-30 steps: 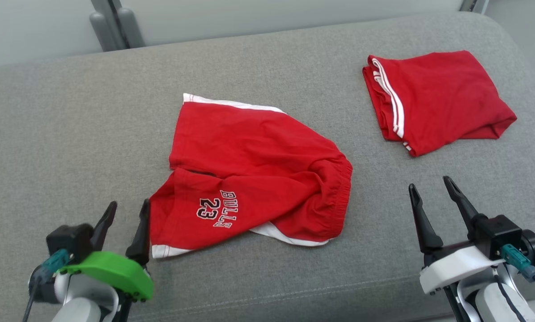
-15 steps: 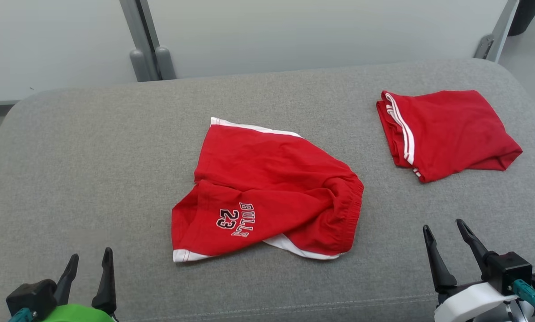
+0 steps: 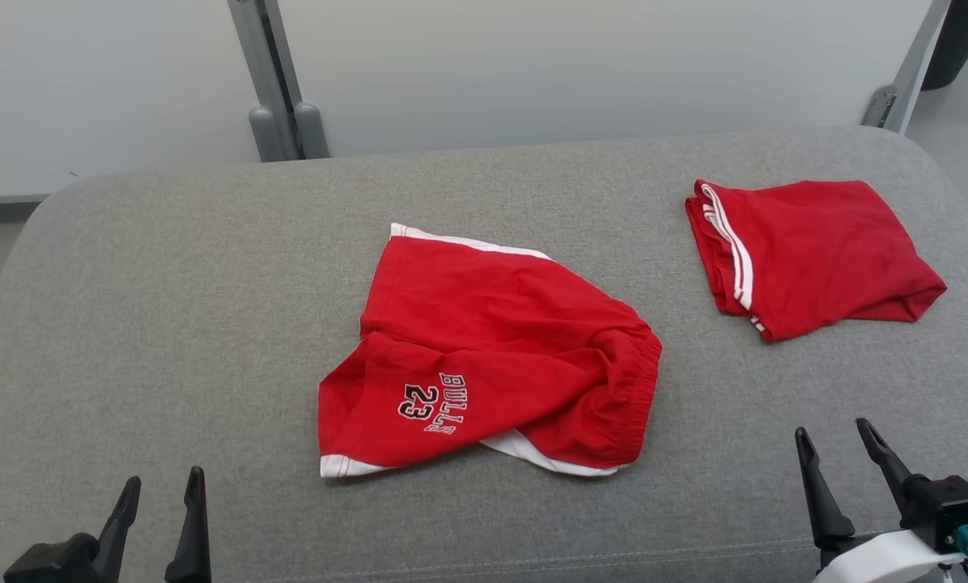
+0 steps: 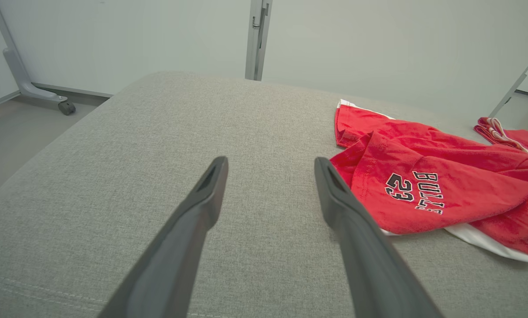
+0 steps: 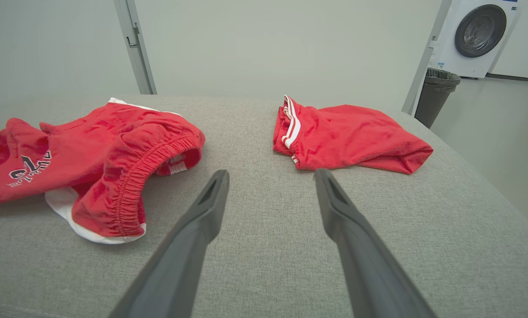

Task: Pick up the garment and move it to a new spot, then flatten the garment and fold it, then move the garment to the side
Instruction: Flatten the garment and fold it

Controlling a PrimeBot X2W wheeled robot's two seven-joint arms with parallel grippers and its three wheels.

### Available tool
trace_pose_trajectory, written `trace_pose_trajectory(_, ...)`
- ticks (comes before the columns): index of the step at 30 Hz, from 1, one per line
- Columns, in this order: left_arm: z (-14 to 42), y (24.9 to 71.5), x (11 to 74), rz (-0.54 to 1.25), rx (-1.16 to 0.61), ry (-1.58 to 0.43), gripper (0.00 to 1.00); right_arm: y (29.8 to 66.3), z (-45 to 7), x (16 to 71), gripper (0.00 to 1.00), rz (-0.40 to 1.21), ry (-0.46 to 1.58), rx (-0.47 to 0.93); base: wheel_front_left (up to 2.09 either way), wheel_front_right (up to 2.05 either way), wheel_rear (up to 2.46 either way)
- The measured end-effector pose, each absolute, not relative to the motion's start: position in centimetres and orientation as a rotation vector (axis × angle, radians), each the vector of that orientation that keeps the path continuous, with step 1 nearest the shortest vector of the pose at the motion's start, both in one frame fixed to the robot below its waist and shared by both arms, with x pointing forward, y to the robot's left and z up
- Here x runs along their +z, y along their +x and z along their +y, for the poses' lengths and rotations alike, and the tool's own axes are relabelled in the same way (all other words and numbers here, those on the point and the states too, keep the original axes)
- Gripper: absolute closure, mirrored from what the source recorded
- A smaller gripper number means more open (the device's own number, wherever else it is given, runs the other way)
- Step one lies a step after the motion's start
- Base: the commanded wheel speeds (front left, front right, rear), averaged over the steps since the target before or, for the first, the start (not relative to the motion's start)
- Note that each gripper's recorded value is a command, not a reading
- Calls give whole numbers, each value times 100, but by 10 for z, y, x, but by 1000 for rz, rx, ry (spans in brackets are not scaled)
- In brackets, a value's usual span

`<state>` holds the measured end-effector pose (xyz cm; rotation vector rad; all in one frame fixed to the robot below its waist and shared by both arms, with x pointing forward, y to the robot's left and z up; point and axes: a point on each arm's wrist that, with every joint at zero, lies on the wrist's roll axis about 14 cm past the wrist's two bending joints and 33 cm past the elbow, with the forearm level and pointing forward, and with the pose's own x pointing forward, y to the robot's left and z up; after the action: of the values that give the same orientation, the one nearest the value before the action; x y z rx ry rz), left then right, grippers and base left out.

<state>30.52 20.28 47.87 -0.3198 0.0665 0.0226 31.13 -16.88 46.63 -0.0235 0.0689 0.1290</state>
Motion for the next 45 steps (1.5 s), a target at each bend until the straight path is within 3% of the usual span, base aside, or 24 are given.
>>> trace_pose_trajectory(8, 202, 300, 478, 72, 23, -327, 0, 305, -150, 455, 0, 107, -9, 200, 0, 0, 0)
trace_pose_trajectory(15, 192, 304, 478, 84, -1, -343, 0, 292, -105, 431, 0, 187, -18, 388, 0, 0, 0)
trace_pose_trajectory(30, 149, 330, 444, 236, -93, -397, 0, 346, -53, 399, 0, 279, -91, 586, 0, 0, 0)
trace_pose_trajectory(45, 140, 347, 420, 304, -92, -436, 0, 328, -33, 358, 0, 415, -91, 679, 0, 0, 0)
